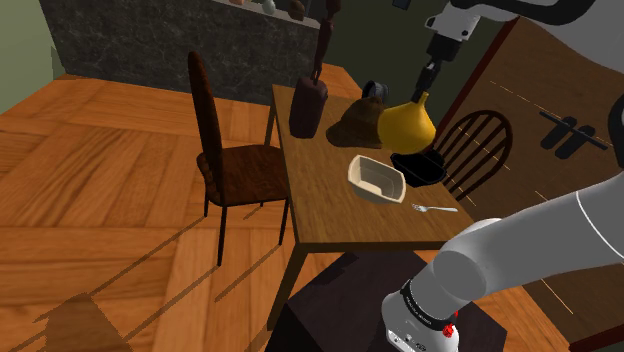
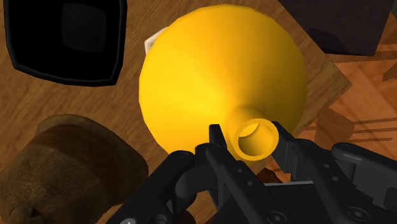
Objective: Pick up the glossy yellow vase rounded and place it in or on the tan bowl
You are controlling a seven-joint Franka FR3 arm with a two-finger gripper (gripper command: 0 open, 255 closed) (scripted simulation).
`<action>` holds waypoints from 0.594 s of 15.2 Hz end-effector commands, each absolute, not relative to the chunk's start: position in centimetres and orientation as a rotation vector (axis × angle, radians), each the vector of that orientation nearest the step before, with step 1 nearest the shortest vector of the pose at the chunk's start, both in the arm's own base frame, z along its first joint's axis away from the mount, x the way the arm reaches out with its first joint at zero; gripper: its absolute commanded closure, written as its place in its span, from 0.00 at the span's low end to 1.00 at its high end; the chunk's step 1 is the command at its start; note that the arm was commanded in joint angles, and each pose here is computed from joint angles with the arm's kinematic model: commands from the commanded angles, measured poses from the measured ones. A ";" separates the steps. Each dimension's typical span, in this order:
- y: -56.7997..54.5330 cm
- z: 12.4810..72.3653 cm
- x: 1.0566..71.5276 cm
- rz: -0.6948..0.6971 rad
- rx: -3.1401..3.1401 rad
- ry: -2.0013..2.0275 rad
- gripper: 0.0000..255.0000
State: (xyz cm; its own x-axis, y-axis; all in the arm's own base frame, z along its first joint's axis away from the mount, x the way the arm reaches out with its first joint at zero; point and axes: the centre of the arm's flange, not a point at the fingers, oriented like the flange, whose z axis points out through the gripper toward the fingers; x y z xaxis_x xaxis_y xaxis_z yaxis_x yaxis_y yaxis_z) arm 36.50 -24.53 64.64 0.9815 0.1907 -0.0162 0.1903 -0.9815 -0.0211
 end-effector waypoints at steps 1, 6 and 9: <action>-24.6 63.6 36.5 0.027 -3.108 -0.299 1.00; -24.6 61.0 36.5 0.027 -3.108 -0.299 1.00; -24.6 59.4 36.5 0.027 -3.108 -0.299 1.00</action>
State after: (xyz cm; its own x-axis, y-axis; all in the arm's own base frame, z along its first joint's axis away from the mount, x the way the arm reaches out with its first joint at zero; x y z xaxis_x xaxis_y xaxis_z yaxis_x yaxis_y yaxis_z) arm 36.43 -24.65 60.02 0.9814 0.1911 -0.0166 0.1907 -0.9814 -0.0213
